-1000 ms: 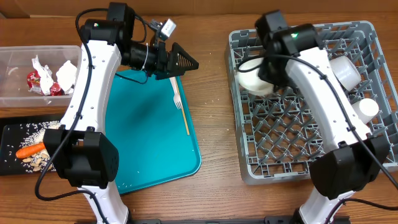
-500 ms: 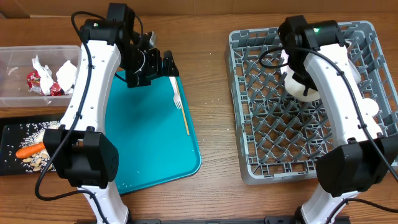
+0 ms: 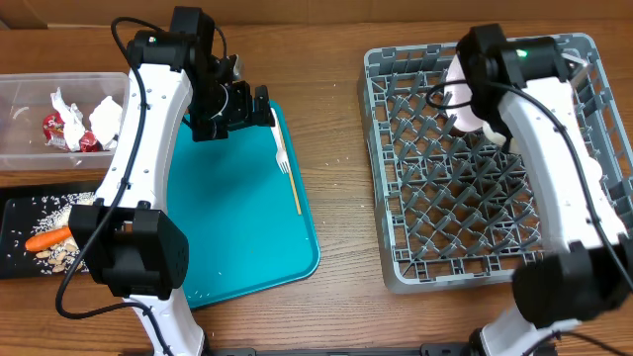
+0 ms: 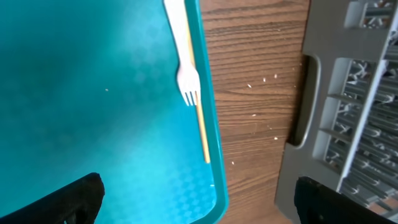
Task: Sort waste into correct bins and load items into the dishwasher rack
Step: 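Open the left gripper and carry the bowl right over the rack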
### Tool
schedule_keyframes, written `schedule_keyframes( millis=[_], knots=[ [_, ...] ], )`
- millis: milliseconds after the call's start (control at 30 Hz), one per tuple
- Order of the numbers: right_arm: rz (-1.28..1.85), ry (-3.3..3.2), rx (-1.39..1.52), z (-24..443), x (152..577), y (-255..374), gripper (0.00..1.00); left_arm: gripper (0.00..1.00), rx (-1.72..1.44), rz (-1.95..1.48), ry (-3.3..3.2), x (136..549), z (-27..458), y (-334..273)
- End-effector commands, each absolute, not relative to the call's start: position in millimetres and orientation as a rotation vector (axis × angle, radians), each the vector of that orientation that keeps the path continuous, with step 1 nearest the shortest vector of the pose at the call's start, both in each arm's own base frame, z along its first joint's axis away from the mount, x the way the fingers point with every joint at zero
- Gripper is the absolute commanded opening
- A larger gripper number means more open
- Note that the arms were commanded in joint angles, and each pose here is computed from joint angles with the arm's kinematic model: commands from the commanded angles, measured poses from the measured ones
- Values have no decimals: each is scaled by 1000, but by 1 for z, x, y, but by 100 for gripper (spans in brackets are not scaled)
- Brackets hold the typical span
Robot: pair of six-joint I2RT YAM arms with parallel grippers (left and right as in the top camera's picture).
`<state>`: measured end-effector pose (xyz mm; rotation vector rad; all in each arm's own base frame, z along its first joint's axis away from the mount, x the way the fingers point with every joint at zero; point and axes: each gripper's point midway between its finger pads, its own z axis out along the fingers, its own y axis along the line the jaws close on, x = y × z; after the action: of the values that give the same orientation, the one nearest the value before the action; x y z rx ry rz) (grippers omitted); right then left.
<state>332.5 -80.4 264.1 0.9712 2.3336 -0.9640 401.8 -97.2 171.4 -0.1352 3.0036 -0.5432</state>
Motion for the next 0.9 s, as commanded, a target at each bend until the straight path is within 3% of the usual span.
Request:
schedule_keyframes(
  millis=[0,333,867],
  knots=[
    [-949,2245,1027,290,311,-97,4,100,-158,-494,2979,401,181,-92],
    [-1184,2017,1310,266,269,-154,4,100,-155,-495,2966,404,182,-92],
    [-1348,1847,1217,220,271,-170,4,100,-154,-499,2964,405,182,-93]
  ],
)
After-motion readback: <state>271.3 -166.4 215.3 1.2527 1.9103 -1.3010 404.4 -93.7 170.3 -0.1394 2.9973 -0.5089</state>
